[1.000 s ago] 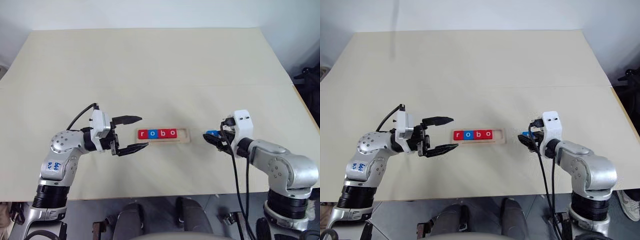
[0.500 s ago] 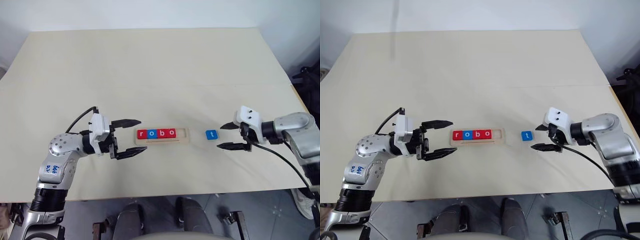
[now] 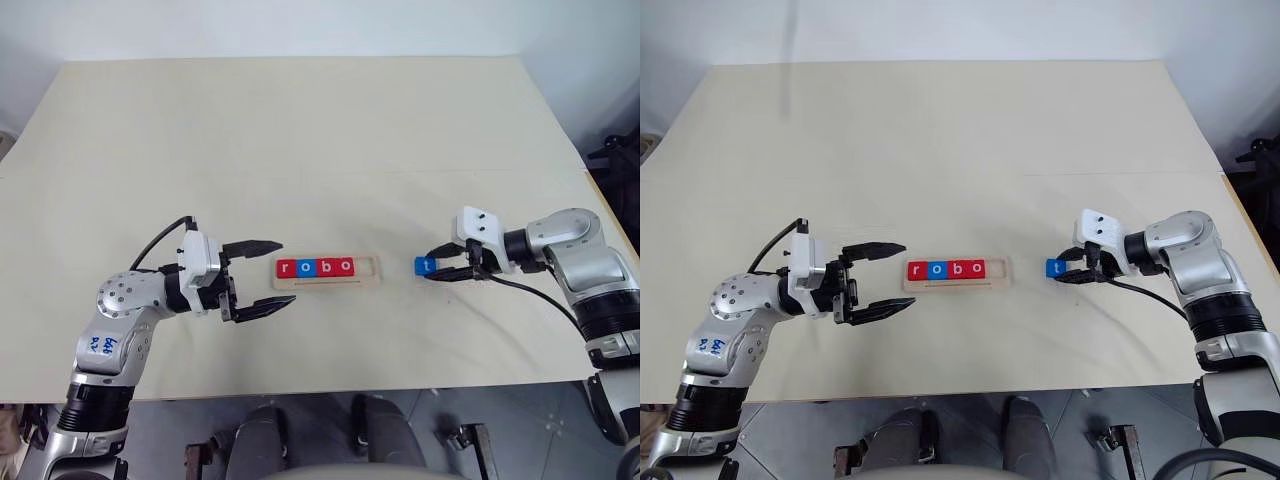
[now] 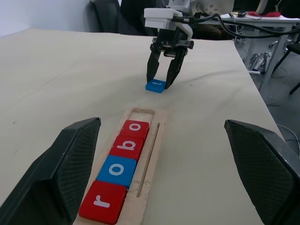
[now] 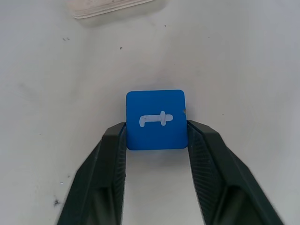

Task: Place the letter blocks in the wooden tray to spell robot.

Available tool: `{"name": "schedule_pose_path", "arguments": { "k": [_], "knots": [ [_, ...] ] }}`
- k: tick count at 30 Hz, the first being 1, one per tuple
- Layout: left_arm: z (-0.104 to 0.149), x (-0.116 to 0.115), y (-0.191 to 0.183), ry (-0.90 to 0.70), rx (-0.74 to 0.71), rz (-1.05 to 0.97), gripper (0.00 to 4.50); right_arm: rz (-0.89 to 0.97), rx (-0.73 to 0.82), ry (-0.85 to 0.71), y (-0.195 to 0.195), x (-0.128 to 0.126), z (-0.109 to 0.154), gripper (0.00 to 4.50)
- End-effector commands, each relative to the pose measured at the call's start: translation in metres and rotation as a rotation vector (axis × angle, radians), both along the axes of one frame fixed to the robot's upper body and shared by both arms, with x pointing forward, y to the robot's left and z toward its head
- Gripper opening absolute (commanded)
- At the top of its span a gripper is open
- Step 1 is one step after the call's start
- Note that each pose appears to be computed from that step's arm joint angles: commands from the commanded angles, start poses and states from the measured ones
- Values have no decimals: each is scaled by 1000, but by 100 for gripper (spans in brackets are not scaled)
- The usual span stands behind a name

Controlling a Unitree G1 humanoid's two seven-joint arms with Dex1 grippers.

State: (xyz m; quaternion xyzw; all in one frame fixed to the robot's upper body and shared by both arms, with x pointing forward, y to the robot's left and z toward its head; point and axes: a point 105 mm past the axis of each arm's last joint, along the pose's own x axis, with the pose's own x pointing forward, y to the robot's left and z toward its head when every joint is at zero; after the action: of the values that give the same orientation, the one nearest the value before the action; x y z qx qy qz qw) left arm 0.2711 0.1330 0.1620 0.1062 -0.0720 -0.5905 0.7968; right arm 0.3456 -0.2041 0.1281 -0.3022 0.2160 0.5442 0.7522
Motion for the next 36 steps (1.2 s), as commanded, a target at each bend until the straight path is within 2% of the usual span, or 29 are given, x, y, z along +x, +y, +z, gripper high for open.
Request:
{"name": "schedule_pose_path", "arguments": {
  "k": [1, 10, 21, 29, 30, 36],
  "knots": [
    [9, -3, 2, -35, -11, 4, 450, 55, 30, -17, 19, 1, 13, 145],
    [10, -3, 2, -36, -11, 8, 450, 190, 64, -14, 79, 1, 31, 145],
    [11, -8, 5, -40, -13, 50, 450, 237, 51, -2, 96, 5, 26, 145],
    [13, -9, 6, -45, -19, 71, 450, 225, 83, -1, 94, 6, 29, 428],
    [13, -9, 7, -46, -19, 74, 450, 220, 85, 0, 91, 6, 30, 446],
    [12, -9, 11, -43, -12, 94, 450, 130, 86, -14, 61, 7, 31, 446]
  ]
}}
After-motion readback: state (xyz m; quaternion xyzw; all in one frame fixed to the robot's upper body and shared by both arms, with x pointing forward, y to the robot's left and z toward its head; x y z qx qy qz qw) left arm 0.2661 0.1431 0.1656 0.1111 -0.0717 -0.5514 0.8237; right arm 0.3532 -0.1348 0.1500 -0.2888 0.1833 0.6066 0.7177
